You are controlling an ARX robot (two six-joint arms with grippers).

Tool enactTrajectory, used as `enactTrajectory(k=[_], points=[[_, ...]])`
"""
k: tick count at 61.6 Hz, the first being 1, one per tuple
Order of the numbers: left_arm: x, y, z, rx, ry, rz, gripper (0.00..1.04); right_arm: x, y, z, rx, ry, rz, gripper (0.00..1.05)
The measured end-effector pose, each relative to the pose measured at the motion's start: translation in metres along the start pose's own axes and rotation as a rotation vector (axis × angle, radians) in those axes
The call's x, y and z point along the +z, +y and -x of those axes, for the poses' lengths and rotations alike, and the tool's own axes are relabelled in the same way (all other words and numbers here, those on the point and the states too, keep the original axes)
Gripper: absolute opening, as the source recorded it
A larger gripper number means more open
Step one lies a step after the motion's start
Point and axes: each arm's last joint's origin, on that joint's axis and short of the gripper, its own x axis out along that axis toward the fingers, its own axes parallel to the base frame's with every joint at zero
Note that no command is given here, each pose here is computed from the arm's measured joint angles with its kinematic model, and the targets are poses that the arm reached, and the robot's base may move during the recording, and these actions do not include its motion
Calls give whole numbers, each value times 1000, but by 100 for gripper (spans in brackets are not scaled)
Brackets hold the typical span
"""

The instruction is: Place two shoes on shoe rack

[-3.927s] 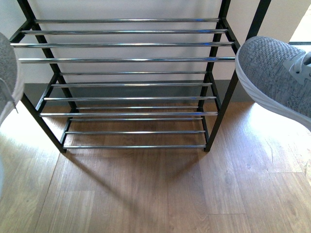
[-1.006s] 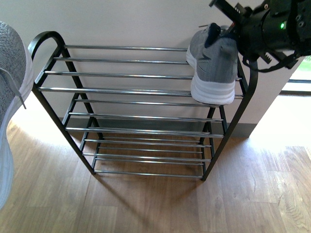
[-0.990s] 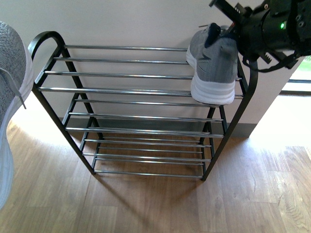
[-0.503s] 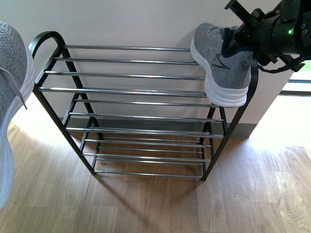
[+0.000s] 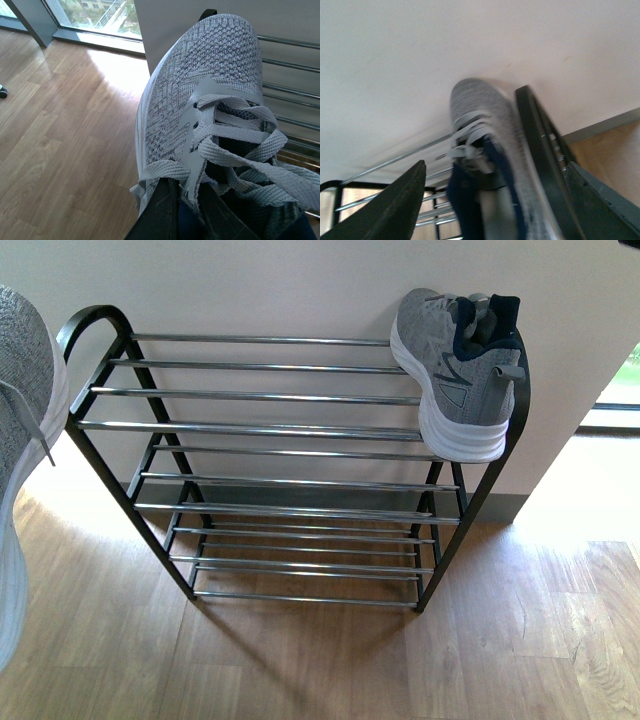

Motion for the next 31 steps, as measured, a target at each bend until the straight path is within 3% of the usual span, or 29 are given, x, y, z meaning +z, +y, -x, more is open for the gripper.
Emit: enactTrajectory(k=[10, 25, 31], points=[[0, 0, 0, 0, 0, 0, 2, 5, -5, 38, 20, -79, 109, 38], [0, 0, 0, 1, 0, 0, 2, -6, -19, 81, 3, -51, 150, 1], [0, 0, 0, 0, 0, 0, 2, -13, -23, 99, 14, -70, 154, 1]])
